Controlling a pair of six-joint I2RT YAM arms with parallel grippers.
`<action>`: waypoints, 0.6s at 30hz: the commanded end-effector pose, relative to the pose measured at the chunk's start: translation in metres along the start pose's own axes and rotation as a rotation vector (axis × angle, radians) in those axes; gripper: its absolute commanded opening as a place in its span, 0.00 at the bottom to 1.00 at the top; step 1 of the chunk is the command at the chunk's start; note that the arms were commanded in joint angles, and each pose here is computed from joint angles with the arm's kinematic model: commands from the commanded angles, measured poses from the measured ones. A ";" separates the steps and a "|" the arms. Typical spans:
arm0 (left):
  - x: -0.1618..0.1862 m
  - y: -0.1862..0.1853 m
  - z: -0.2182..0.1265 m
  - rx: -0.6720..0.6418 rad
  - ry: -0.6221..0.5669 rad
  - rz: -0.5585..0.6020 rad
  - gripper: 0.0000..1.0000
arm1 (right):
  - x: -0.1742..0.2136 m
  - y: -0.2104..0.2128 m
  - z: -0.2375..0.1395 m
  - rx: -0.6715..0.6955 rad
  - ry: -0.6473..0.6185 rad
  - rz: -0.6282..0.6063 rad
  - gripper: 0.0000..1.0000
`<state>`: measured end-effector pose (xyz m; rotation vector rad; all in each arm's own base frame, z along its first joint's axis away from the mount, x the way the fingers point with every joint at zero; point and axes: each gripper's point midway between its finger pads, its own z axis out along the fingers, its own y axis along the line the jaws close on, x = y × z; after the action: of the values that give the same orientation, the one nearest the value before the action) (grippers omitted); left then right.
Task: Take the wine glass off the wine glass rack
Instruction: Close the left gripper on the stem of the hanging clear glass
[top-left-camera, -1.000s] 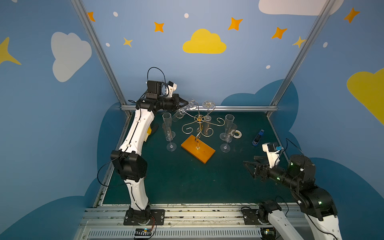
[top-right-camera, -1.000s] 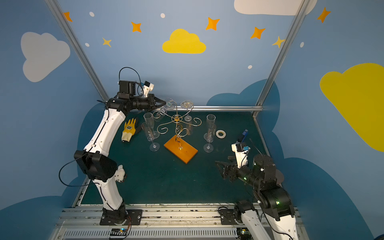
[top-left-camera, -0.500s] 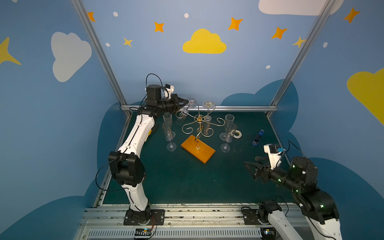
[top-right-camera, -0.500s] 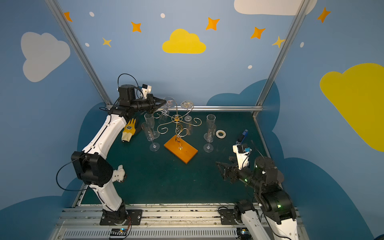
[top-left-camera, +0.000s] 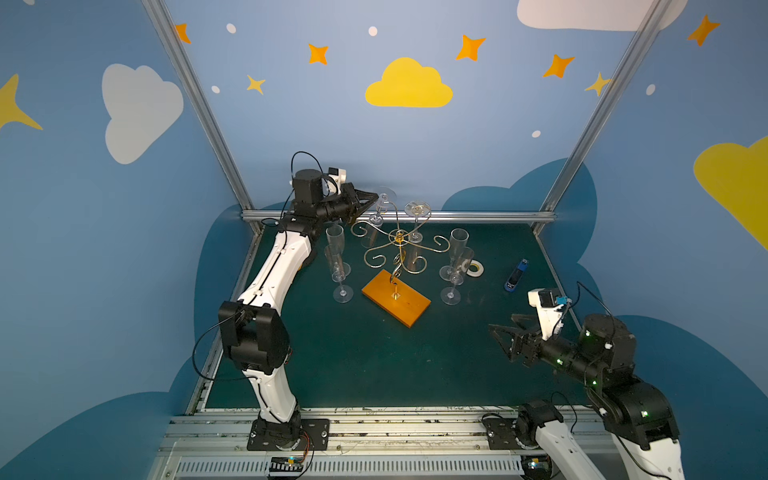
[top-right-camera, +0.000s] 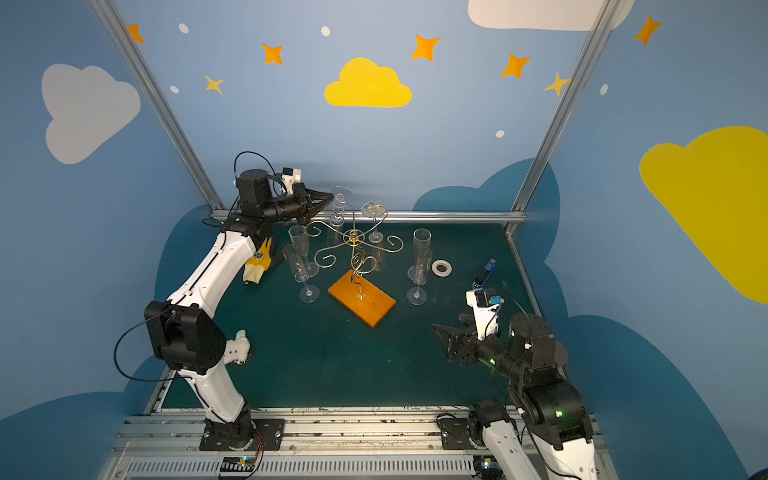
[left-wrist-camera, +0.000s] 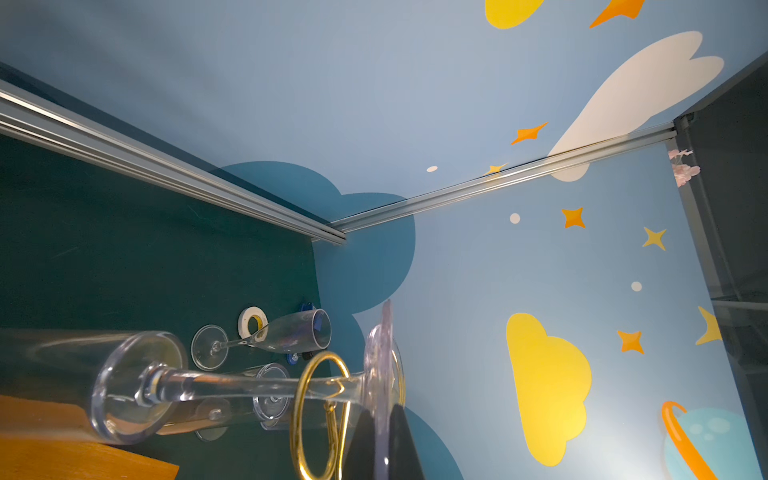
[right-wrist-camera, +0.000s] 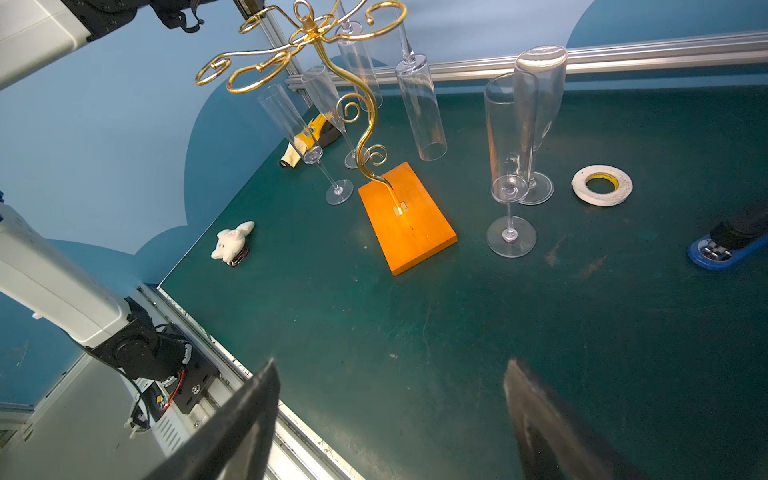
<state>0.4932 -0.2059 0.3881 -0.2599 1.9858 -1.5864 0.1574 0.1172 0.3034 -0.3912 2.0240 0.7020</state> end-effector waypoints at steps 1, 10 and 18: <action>0.000 -0.035 -0.007 0.076 -0.010 0.057 0.03 | 0.000 0.001 -0.003 0.001 -0.004 -0.007 0.84; 0.010 -0.042 0.001 0.109 0.033 0.035 0.03 | -0.002 0.002 -0.002 -0.003 -0.008 -0.008 0.84; 0.015 -0.045 0.009 0.128 0.067 0.027 0.03 | 0.000 0.001 -0.003 0.002 -0.006 -0.005 0.84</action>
<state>0.4813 -0.2264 0.4042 -0.2221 1.9711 -1.6887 0.1573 0.1172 0.3032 -0.3907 2.0249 0.7022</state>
